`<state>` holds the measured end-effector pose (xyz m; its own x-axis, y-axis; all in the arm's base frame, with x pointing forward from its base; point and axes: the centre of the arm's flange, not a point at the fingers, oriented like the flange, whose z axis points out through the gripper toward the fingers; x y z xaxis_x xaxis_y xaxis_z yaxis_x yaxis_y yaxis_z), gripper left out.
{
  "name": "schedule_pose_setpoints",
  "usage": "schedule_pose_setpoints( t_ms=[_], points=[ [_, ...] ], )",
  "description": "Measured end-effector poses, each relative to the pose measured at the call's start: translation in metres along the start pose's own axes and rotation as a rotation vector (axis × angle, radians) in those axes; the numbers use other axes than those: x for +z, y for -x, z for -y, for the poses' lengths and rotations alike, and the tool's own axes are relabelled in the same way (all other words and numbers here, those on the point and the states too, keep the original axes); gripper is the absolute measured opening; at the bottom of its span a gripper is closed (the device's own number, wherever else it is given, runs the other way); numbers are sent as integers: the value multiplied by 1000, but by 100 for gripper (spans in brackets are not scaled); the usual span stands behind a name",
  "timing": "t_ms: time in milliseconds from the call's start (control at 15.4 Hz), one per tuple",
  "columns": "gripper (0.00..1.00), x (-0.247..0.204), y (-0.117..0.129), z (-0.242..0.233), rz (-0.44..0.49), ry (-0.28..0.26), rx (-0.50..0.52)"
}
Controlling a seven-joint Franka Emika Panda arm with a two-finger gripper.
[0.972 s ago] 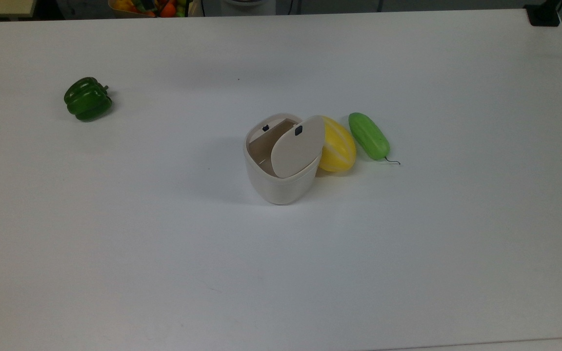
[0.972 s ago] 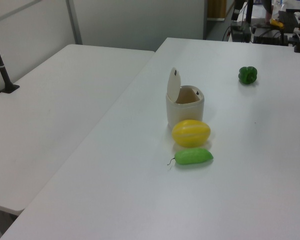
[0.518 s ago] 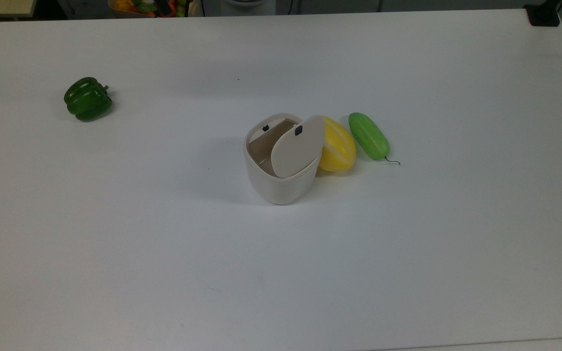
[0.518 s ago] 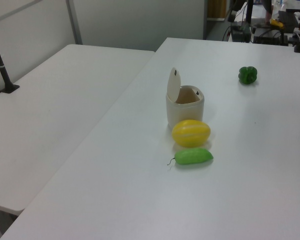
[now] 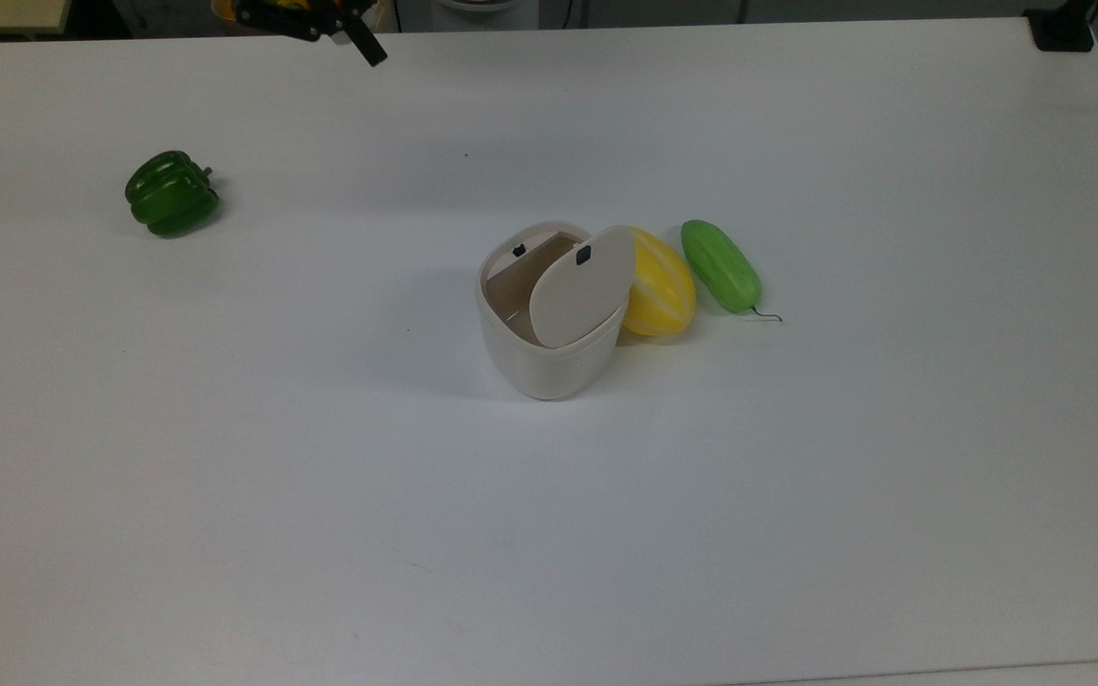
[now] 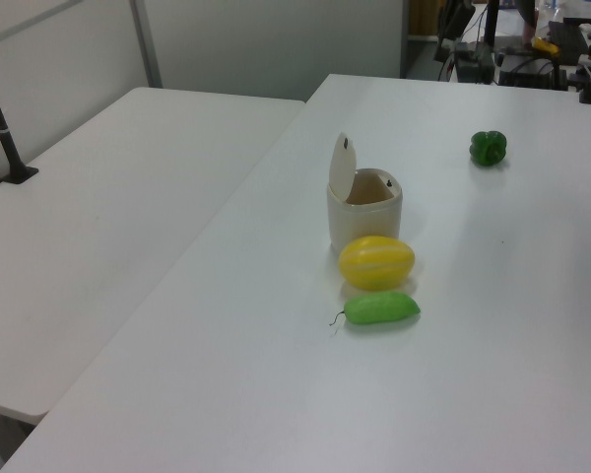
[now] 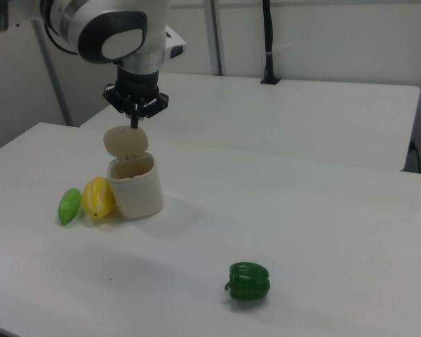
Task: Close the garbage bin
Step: 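Move the gripper toward the open lid of the white bin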
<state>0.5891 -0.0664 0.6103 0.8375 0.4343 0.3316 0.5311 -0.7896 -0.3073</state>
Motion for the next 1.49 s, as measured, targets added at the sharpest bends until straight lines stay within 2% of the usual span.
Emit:
schedule_pose_setpoints(
  t_ms=[324, 842, 1101, 1231, 1490],
  points=[
    [0, 24, -15, 0, -1, -1, -13],
    [0, 43, -24, 8, 22, -16, -32],
    [0, 58, -35, 4, 1, 10, -59],
    [0, 65, -45, 9, -26, 24, -73],
    [0, 77, -75, 25, -164, 28, -83]
  ],
)
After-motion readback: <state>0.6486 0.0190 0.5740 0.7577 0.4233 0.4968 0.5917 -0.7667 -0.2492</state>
